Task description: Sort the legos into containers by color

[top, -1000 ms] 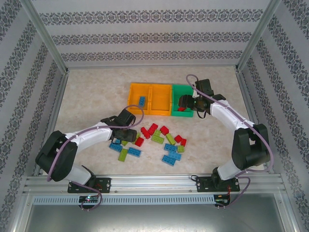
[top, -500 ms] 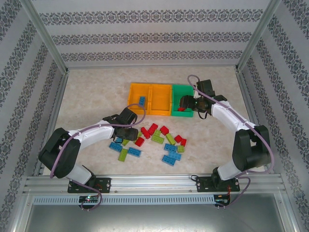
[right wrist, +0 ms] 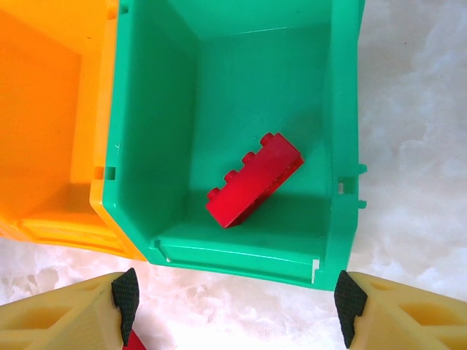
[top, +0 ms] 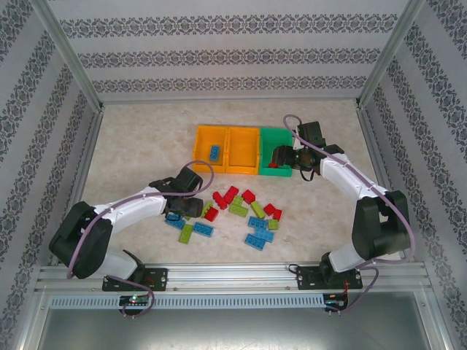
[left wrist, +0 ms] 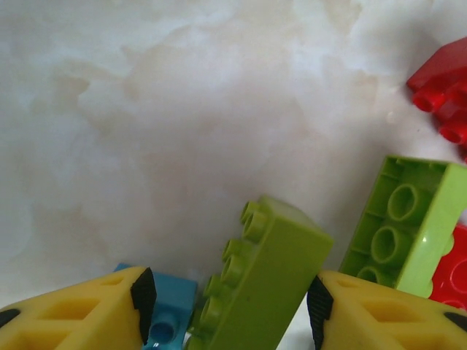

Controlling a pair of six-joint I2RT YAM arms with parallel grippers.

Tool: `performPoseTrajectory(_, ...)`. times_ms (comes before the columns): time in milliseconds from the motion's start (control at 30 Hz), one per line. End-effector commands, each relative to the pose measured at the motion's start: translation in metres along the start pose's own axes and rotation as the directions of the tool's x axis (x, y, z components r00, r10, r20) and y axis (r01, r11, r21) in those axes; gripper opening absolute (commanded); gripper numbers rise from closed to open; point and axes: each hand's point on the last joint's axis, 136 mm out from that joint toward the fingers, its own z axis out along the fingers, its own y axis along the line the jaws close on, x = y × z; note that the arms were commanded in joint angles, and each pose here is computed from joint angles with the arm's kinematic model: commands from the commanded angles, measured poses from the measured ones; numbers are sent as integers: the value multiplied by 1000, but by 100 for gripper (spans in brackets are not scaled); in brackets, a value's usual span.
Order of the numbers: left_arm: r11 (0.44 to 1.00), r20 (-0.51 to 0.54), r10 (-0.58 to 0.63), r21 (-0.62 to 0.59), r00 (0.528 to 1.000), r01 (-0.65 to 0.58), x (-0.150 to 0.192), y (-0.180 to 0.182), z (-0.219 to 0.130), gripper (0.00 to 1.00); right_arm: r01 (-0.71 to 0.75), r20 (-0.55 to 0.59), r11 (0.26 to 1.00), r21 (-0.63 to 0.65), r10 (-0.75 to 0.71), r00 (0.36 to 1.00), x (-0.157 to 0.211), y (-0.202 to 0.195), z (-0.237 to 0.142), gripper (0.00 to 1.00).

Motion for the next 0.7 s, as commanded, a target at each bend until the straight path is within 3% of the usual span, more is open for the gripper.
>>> performPoseTrajectory(0, 999, -32, 7, -38, 999, -8, 14, 8, -1, 59, 25, -5, 1000, 0, -25, 1000, 6, -1, -6, 74)
performPoseTrajectory(333, 999, -32, 31, -8, 999, -31, 2, -4, 15, 59, 23, -8, 1000, 7, -23, 1000, 7, -2, -7, 74)
performPoseTrajectory(667, 999, -28, 33, 5, 999, -33, -4, -10, 23, 42, 16, -19, 1000, 14, -16, 1000, 12, -4, -5, 74)
